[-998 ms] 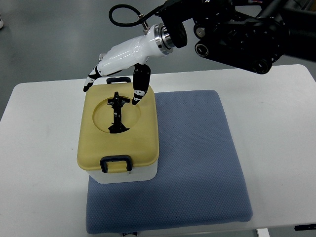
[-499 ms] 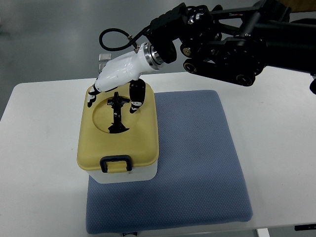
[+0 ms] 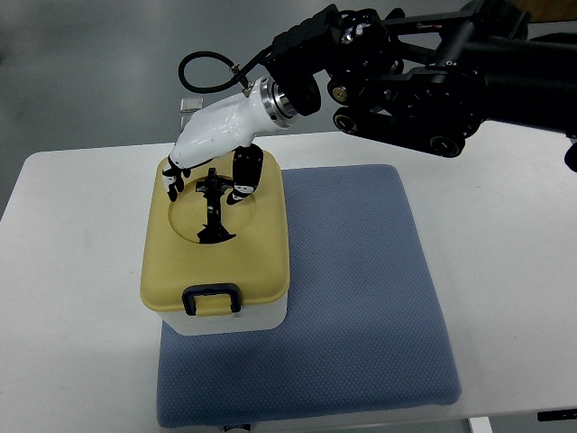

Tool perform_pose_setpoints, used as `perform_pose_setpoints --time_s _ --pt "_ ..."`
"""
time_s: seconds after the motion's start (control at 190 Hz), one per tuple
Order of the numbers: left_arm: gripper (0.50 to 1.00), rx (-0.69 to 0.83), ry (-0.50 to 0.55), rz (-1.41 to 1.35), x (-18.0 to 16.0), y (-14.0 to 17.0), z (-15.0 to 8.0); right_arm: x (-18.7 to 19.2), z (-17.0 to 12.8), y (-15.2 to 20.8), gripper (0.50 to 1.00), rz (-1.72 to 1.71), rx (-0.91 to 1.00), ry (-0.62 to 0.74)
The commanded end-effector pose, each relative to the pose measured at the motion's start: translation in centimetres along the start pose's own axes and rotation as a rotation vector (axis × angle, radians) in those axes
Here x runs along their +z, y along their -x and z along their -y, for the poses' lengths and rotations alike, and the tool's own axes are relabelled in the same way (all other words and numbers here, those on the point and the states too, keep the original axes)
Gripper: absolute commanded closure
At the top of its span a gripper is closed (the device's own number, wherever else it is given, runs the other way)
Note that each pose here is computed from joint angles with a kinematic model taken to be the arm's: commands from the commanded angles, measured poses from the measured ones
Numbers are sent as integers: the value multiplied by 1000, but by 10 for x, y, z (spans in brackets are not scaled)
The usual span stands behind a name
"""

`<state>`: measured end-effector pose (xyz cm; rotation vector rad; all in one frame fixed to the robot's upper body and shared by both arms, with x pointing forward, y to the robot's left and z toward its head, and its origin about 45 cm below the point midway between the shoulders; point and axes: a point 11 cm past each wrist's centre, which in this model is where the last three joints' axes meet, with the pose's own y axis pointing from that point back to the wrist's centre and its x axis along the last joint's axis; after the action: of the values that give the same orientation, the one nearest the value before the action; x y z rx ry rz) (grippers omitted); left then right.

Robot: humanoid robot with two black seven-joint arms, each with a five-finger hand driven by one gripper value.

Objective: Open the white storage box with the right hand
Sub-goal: 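Close the right hand's fingers around the black lid handle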

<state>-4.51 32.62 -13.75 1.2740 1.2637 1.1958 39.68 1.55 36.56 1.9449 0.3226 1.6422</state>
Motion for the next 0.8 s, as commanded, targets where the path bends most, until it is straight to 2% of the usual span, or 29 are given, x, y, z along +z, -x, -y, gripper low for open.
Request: perform_pose_setpoints --time_s 0.0,0.063,0.189,0.352,0.562,0.793 --pt "500 0 0 0 0 0 0 -3 3 1 781 0 -3 -9" --pt "500 0 0 0 0 0 0 -4 3 1 816 -2 -4 -15" --pt "500 0 0 0 0 0 0 -5 5 1 818 -4 -5 -19" --pt "500 0 0 0 0 0 0 -5 5 1 846 -2 -6 -19" --pt "500 0 0 0 0 0 0 -5 5 3 955 -14 -12 -21" --pt "500 0 0 0 0 0 0 -5 7 4 961 -23 1 -25"
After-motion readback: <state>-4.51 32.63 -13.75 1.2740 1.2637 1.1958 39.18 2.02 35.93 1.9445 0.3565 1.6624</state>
